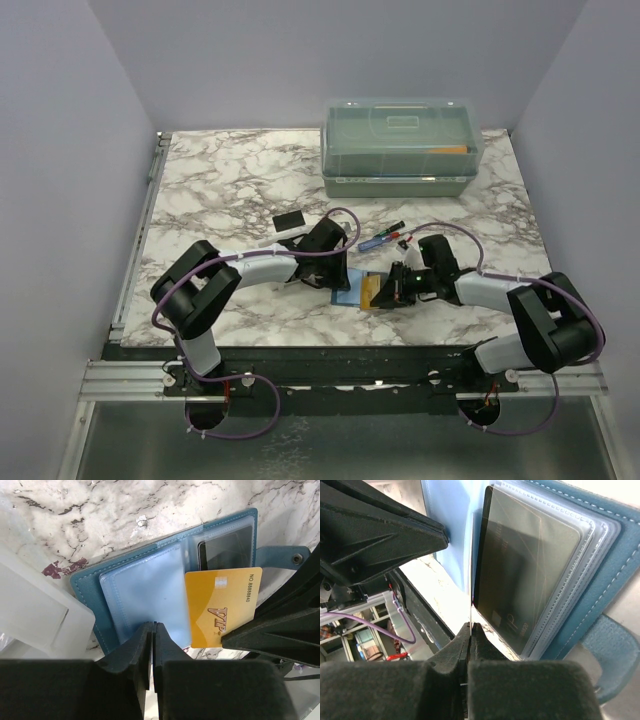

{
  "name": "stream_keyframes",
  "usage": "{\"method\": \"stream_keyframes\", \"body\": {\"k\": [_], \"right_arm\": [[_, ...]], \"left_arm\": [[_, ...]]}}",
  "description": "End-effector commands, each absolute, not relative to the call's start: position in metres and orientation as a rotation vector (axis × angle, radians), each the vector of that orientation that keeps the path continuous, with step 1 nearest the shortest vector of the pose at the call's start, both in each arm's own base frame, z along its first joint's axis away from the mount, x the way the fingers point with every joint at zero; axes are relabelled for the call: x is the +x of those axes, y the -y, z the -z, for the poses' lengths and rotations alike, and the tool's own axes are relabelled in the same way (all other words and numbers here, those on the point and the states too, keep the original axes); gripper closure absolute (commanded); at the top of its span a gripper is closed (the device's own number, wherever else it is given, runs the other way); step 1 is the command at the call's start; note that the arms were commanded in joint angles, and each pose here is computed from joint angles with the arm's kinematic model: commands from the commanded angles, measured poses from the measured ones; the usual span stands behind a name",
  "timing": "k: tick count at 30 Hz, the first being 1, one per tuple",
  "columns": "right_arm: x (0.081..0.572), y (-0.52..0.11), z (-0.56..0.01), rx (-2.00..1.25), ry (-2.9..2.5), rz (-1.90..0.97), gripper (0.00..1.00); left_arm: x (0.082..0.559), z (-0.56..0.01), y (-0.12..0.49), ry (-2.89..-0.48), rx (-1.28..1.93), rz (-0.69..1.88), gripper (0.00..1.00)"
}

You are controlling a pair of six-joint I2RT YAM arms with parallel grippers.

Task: Put the credit cards into the card holder
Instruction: Insert the credit card into the card holder.

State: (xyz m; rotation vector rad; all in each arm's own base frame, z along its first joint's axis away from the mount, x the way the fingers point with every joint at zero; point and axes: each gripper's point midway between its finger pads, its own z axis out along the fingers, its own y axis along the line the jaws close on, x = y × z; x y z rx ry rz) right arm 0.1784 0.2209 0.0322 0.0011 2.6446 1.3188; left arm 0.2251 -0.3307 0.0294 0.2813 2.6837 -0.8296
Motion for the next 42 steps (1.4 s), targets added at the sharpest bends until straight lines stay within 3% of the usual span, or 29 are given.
{"method": "stream_keyframes", "body": {"k": [1,12,28,35,42], "right_arm": [[0.183,-0.225,-0.035,-0.114,-2.591,-1.355,1.0],[0.18,-0.224,-0.034,-0.166,-2.605,-1.405,1.0],[0.165,-0.221,-0.025,0.01,-2.73,-1.451,1.0],[0.173,-0.227,-0.023,-0.029,-2.723,-1.502,1.0],[0.187,-0.23,-0.023,-0.028,-2.704,-1.502,1.0]], "left_arm": [[0.222,-0.015,0.305,-2.718,0.28,0.667,0.85],[0.223,-0.011,0.291,-2.725,0.268,0.568,0.82],[0.221,-0.014,0.287,-2.722,0.282,0.552,0.77],[0.22,-0.015,0.284,-2.713,0.287,0.543,0.71],[0.212,0.008,0.272,-2.768,0.309,0.468,0.83]]}}
